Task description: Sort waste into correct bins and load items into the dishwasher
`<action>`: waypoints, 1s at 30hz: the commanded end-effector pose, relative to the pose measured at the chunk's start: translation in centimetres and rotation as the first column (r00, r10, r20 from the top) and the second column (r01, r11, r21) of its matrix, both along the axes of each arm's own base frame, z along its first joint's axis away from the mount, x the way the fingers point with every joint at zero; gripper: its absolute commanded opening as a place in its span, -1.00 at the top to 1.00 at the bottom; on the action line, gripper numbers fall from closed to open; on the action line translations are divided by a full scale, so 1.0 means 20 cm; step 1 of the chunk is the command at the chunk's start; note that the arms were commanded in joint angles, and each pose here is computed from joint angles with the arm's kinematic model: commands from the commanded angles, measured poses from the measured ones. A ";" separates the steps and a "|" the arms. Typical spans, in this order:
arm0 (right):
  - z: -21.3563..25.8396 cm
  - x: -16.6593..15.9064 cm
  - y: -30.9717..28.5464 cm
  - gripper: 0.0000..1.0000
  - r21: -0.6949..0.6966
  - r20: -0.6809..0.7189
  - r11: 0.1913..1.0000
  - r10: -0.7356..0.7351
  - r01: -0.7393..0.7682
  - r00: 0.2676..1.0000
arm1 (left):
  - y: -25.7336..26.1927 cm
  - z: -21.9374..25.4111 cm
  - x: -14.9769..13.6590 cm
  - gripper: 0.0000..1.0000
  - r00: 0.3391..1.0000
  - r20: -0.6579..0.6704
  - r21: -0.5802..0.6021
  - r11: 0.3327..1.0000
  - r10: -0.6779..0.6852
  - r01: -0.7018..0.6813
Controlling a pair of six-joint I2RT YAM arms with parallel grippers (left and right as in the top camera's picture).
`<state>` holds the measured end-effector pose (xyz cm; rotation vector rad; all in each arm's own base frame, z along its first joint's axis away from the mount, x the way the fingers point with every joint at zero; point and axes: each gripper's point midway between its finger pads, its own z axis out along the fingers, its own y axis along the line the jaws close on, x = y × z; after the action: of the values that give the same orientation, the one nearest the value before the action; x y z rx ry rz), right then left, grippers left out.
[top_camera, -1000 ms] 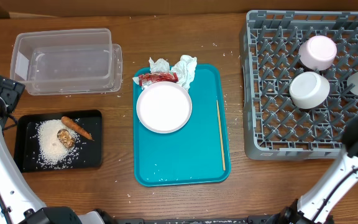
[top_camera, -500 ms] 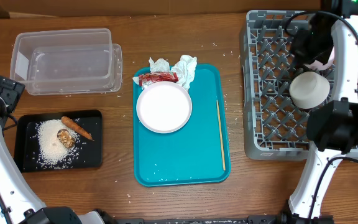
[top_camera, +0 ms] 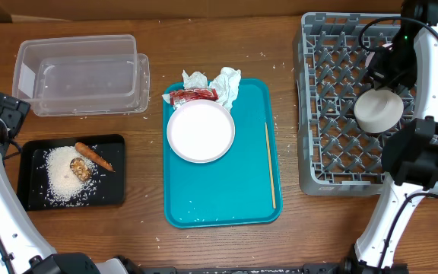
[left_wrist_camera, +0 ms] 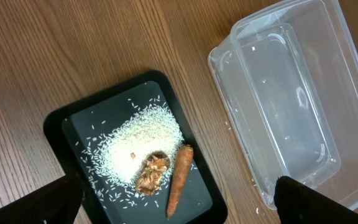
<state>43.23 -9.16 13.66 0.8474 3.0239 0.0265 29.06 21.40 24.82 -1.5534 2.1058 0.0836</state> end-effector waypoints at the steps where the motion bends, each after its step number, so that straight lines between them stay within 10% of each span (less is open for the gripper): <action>1: 0.00 -0.07 -0.08 0.92 -0.018 -0.025 0.999 -0.038 0.037 0.999 | 0.00 -0.01 0.01 -1.00 1.000 0.000 -0.009 1.000 0.009 -0.009; 17: 0.14 -0.16 -0.30 0.92 -0.105 0.024 0.984 -0.145 0.147 0.989 | 0.00 -0.01 0.01 -1.00 1.000 -0.001 -0.010 1.000 0.009 -0.009; 22: 0.30 -0.11 -0.09 0.91 0.070 0.135 0.994 -0.098 0.089 0.986 | 0.00 -0.01 0.01 -1.00 1.000 0.000 -0.009 1.000 0.009 -0.009; 30: 0.54 -0.08 0.51 -0.15 0.225 0.313 0.933 0.202 -0.279 0.928 | 0.00 -0.01 0.01 -0.99 1.000 0.000 -0.009 1.000 0.009 -0.009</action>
<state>41.47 -5.34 21.31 0.6876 2.8985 0.3538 29.06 21.41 24.82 -1.5535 2.1057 0.0841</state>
